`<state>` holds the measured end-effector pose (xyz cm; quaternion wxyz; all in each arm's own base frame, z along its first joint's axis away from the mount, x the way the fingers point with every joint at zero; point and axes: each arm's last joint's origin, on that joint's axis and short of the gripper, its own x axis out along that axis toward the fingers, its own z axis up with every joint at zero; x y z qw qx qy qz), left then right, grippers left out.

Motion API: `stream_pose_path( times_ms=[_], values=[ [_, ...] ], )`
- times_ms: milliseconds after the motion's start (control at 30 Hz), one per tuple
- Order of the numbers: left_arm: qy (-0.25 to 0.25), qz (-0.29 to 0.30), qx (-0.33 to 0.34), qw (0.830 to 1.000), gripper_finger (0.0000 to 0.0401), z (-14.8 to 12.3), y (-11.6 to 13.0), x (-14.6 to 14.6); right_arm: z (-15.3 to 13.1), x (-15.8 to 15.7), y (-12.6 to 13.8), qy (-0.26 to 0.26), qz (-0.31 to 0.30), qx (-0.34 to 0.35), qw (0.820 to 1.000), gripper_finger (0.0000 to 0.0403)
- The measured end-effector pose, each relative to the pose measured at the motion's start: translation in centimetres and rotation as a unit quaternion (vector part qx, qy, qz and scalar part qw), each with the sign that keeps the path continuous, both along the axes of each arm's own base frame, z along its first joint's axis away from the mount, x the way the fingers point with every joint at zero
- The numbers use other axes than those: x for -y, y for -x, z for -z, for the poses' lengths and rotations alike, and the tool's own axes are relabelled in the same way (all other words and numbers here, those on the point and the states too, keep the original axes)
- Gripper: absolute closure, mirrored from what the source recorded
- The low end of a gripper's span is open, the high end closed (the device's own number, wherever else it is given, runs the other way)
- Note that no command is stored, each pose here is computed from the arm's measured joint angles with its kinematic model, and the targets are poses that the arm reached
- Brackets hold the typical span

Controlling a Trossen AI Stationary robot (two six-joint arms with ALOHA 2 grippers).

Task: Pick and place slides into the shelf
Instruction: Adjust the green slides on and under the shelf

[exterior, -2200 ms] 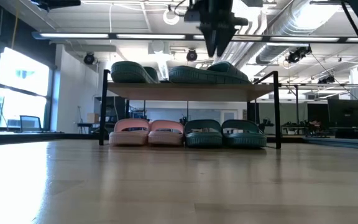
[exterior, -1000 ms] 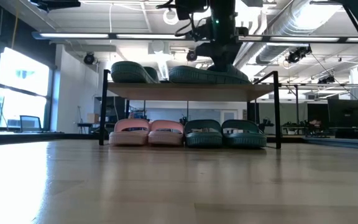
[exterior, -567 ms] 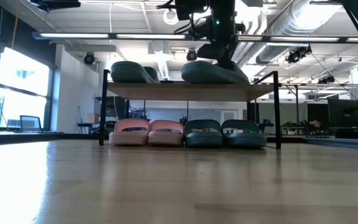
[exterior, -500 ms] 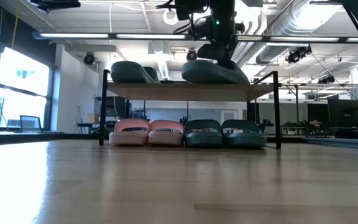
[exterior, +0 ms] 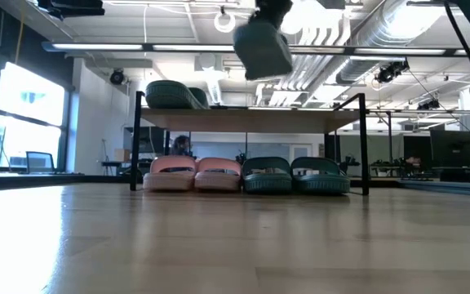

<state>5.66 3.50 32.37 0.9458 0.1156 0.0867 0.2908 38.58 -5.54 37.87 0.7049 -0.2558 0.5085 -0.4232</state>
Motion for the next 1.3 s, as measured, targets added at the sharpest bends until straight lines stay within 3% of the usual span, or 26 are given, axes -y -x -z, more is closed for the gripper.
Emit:
stream_pose_path(
  times_ms=[167,367,467,633,800,1300],
  values=[
    [0.0,0.0,0.0,1.0,0.0196,0.0,0.0,0.0,-3.7,0.4,-1.4,0.017,-0.093,0.052,0.994,0.0402],
    [0.0,-0.001,0.0,1.0,0.0196,0.0,0.0,0.0,-4.9,1.2,-2.4,0.061,-0.13,0.08,0.986,0.0402],
    [0.0,-0.002,0.0,1.0,0.0196,0.0,0.0,0.0,-3.5,1.2,-2.7,0.051,-0.126,0.067,0.988,0.0402],
    [0.001,-0.003,-0.004,1.0,0.0196,0.1,0.0,0.0,1.2,1.5,-3.7,0.026,-0.117,0.023,0.993,0.0403],
    [0.001,-0.008,-0.004,1.0,0.0196,0.1,0.0,0.0,5.1,2.0,-4.4,0.04,-0.098,-0.002,0.994,0.0403],
    [0.0,-0.013,-0.004,1.0,0.0196,0.1,0.1,-0.1,8.6,4.6,-4.8,-0.006,-0.11,0.046,0.993,0.0403]
  ],
)
